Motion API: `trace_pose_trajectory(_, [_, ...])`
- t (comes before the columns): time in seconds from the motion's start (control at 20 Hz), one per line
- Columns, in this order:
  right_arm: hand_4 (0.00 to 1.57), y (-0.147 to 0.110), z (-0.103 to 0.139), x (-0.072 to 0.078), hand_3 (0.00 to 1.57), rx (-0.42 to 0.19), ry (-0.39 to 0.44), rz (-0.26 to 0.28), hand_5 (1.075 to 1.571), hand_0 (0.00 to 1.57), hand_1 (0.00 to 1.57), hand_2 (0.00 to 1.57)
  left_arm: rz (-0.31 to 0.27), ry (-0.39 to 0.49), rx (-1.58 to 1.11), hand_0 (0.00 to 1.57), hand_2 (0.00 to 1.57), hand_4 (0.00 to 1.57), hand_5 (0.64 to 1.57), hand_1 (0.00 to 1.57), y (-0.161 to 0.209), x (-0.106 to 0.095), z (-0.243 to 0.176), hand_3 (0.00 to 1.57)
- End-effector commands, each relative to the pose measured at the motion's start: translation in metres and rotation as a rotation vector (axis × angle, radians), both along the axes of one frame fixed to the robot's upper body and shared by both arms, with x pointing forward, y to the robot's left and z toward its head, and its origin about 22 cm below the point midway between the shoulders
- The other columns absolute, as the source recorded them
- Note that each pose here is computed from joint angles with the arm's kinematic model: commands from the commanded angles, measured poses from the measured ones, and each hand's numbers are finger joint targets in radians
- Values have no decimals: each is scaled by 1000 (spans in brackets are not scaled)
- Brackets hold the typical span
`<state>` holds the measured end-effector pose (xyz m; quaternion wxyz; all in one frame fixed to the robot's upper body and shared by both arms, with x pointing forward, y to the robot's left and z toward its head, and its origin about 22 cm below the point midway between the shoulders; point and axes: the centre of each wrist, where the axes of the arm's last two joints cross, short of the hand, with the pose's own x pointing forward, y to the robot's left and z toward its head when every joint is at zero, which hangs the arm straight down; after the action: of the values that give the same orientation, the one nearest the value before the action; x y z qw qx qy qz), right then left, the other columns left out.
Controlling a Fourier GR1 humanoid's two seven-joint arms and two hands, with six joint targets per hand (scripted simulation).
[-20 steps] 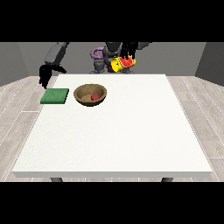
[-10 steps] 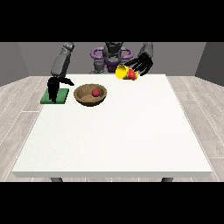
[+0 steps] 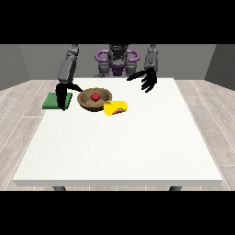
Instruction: Pick the cup and pour the ball into the bowl, then pick the bowl and place it on the pad
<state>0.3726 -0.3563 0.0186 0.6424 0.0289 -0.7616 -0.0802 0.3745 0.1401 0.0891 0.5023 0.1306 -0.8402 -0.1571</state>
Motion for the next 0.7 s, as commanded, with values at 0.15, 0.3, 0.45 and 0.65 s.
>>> trace_pose_trajectory(0.15, [0,30,-26,-4,0,-29,103,49,1544,0,0,0,-11,72,-70,0,0,0,1531,0,32,3,-25,0])
trace_pose_trajectory(0.3, [93,11,-40,-13,0,26,58,-10,1540,0,0,0,-32,20,-58,0,0,0,1537,0,-1,-7,2,0])
trace_pose_trajectory(0.45, [251,31,-38,-2,0,32,96,23,1550,0,0,0,-39,41,-54,0,0,0,1549,0,-2,-4,5,0])
trace_pose_trajectory(0.65, [199,15,-53,-15,0,68,49,-44,1539,0,0,0,-85,-48,-41,0,0,0,1555,0,5,-7,32,0])
